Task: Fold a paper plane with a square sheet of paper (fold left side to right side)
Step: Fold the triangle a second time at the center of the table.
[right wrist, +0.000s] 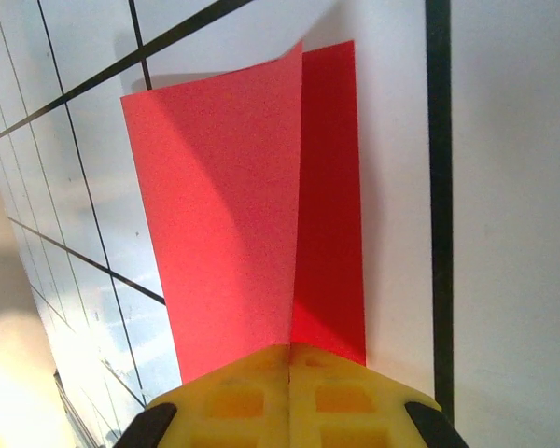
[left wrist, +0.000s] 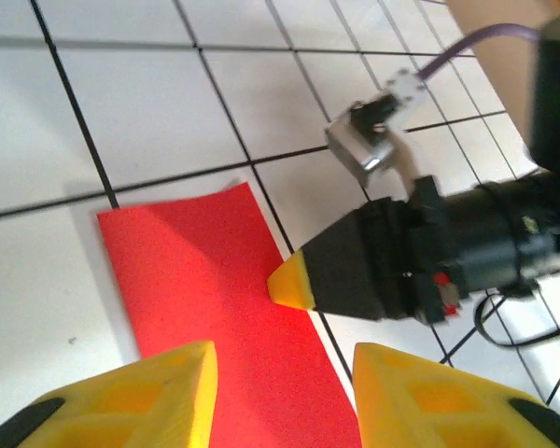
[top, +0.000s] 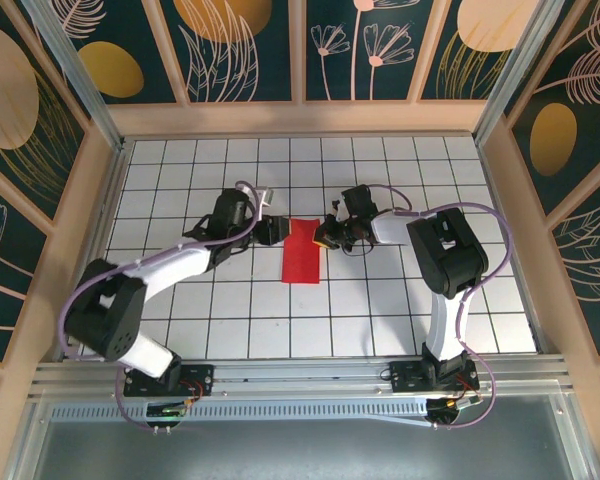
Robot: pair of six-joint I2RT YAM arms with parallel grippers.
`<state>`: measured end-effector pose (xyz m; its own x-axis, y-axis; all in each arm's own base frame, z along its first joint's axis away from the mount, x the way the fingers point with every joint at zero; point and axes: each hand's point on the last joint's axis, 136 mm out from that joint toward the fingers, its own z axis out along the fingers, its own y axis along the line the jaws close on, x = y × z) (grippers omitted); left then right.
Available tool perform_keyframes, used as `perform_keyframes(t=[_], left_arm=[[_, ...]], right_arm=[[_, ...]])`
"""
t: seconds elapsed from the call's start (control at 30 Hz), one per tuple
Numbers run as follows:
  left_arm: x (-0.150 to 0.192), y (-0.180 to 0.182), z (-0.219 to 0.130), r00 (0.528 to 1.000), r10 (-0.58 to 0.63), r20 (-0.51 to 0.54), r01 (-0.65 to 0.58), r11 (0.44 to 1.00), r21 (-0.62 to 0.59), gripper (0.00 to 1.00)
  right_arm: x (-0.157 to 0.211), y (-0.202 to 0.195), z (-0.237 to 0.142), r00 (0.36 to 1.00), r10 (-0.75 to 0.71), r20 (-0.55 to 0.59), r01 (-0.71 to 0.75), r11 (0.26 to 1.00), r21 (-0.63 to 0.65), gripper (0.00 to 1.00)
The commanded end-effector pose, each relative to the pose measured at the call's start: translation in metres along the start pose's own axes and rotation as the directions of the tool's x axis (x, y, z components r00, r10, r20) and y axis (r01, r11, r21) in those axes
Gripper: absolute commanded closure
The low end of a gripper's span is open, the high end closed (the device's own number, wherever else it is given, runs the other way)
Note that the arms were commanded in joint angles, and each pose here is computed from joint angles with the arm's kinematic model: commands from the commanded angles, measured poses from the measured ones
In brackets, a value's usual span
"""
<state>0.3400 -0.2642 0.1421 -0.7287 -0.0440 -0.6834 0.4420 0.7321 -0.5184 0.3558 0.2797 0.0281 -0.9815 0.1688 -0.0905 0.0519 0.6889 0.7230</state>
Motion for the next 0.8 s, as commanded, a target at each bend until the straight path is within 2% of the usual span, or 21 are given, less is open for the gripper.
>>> perform_keyframes(t=[0.0, 0.2, 0.4, 0.57, 0.77], left_arm=[[0.025, -0.003, -0.013, 0.99, 0.136, -0.048, -0.138, 0.989, -0.049, 0.53], [0.054, -0.034, -0.019, 0.952, 0.29, -0.098, -0.296, 0.954, -0.053, 0.46], [0.085, -0.063, -0.001, 0.884, 0.431, -0.184, -0.448, 0.892, -0.063, 0.41], [0.102, -0.076, 0.02, 0.835, 0.495, -0.242, -0.527, 0.845, -0.091, 0.37], [0.111, -0.071, 0.037, 0.793, 0.533, -0.296, -0.593, 0.786, -0.172, 0.32]], right_arm=[[-0.005, 0.011, -0.016, 1.0, 0.013, 0.001, -0.013, 1.0, -0.001, 0.97], [-0.006, 0.013, -0.023, 0.999, 0.043, -0.013, -0.043, 0.999, 0.019, 0.96], [-0.011, 0.013, -0.025, 0.999, 0.047, -0.017, -0.047, 0.999, 0.026, 0.96], [-0.011, 0.013, -0.023, 0.999, 0.048, -0.024, -0.047, 0.999, 0.026, 0.96], [-0.012, 0.012, -0.022, 0.998, 0.049, -0.028, -0.048, 0.998, 0.027, 0.95]])
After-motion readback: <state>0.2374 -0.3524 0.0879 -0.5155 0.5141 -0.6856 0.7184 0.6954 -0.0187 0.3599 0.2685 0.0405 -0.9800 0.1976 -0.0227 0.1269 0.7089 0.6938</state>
